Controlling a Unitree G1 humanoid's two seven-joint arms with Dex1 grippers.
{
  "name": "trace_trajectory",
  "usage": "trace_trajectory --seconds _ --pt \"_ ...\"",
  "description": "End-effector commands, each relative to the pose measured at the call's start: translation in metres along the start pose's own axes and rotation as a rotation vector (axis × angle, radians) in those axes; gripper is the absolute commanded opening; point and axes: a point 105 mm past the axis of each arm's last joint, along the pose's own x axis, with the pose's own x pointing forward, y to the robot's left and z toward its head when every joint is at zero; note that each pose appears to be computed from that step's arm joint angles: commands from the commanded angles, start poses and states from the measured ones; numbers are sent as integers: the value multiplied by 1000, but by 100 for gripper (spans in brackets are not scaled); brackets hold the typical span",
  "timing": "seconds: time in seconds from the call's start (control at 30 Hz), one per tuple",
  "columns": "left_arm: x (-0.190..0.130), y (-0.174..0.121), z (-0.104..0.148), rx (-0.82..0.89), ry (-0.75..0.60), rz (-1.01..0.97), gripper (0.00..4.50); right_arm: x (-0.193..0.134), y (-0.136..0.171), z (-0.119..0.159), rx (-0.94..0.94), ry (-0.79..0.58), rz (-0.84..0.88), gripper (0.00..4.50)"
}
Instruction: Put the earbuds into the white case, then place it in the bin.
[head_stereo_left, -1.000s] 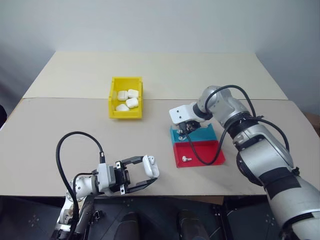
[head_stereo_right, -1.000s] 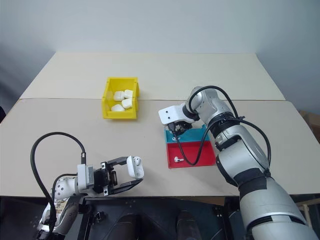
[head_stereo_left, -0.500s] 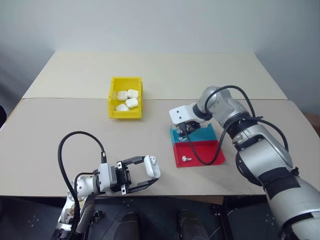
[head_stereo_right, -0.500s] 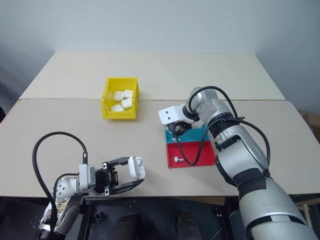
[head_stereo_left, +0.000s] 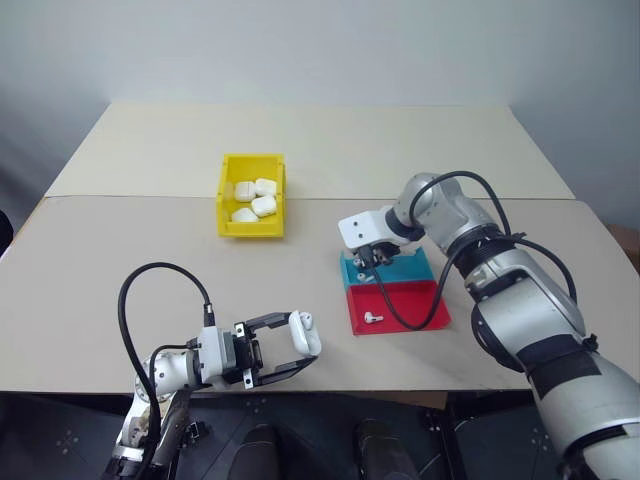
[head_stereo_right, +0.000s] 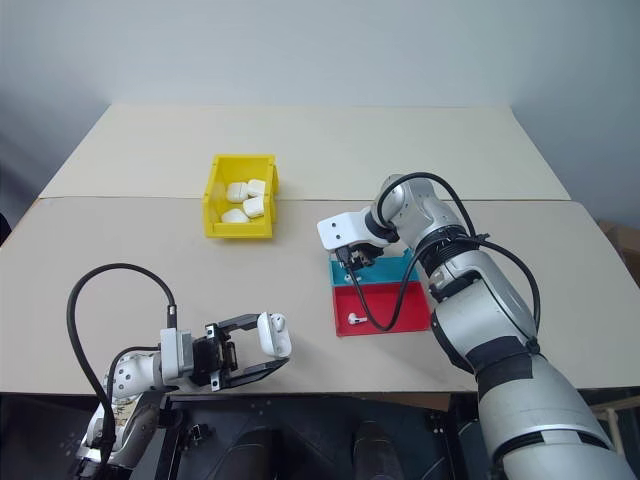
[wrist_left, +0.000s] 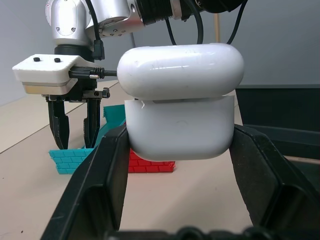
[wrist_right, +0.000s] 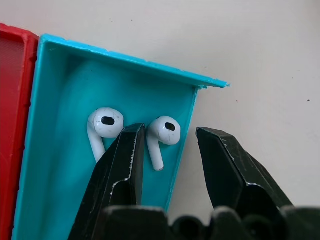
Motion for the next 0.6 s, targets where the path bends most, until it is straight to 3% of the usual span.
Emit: trace_trajectory --seconds 0.03,0.2,0.27,0.6 --pt "2 1 7 44 -26 -4 273 -6 -5 4 -37 -5 -25 206" --pt "3 1 7 46 -24 -2 273 -5 -1 2 -39 2 -4 206" --pt "3 1 7 46 -24 -3 273 -5 -1 2 -42 -3 -8 170" --pt "4 4 6 53 -20 -1 273 -5 -2 2 -40 -3 -14 170"
